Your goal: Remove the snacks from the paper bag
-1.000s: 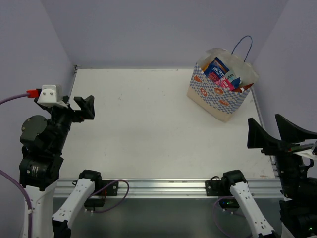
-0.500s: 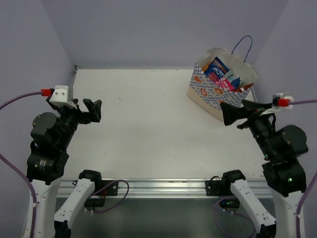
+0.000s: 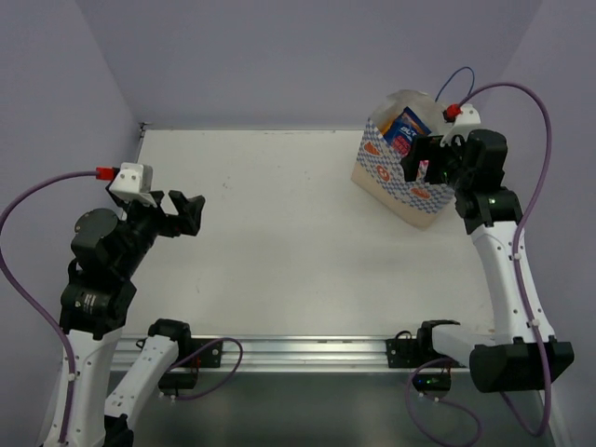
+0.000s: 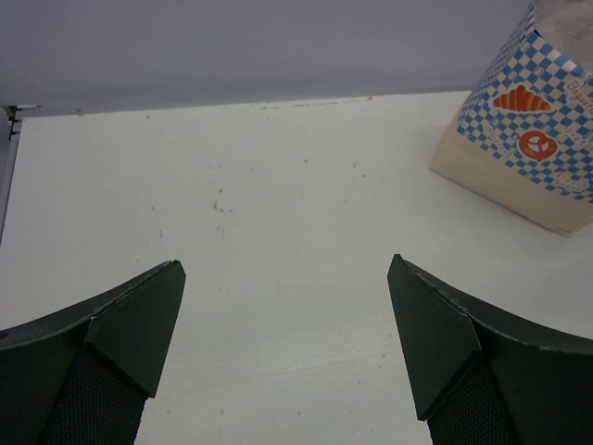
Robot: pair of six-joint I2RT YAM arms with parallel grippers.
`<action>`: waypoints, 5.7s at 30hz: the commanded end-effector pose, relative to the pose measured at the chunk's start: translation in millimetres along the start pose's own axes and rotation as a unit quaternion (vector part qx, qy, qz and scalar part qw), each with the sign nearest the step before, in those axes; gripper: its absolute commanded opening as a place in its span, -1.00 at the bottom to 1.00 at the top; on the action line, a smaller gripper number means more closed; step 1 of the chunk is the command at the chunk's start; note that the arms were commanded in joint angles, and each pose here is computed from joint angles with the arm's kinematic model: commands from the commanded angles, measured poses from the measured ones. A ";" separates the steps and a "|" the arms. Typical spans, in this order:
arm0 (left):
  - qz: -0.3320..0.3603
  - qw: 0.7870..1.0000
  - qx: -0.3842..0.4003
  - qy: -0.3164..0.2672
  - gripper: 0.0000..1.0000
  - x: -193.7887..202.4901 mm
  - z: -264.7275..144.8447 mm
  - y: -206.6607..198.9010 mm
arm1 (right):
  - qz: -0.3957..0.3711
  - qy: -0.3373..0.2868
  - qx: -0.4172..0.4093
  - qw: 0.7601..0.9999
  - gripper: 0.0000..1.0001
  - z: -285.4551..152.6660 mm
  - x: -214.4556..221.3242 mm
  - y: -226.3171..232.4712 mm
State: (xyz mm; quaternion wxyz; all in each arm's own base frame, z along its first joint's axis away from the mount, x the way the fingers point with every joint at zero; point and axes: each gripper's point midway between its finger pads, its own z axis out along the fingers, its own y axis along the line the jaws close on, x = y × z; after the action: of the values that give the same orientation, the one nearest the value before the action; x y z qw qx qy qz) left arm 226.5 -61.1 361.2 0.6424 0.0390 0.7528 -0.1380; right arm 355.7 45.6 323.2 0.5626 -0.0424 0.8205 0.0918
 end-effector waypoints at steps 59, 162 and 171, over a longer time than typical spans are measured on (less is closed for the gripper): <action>0.002 1.000 0.019 -0.010 1.00 -23.3 -0.6 -11.1 | -0.024 -0.001 -0.290 0.957 -1.00 -5.9 -27.9 301.9; 0.011 0.990 0.048 0.130 0.39 42.8 130.6 -4.3 | 0.038 -0.067 -0.331 0.940 0.98 -177.8 -7.4 229.8; 0.026 0.991 0.057 0.115 0.26 69.4 117.9 -2.1 | 0.008 -0.065 -0.344 0.937 0.98 -183.5 -0.7 226.7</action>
State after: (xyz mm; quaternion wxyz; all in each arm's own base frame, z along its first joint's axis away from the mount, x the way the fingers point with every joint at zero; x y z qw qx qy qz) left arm 318.1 -99.8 280.8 0.5338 0.0921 0.8243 -0.1647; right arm 151.8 230.9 415.5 0.5664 -0.2002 0.7025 0.3815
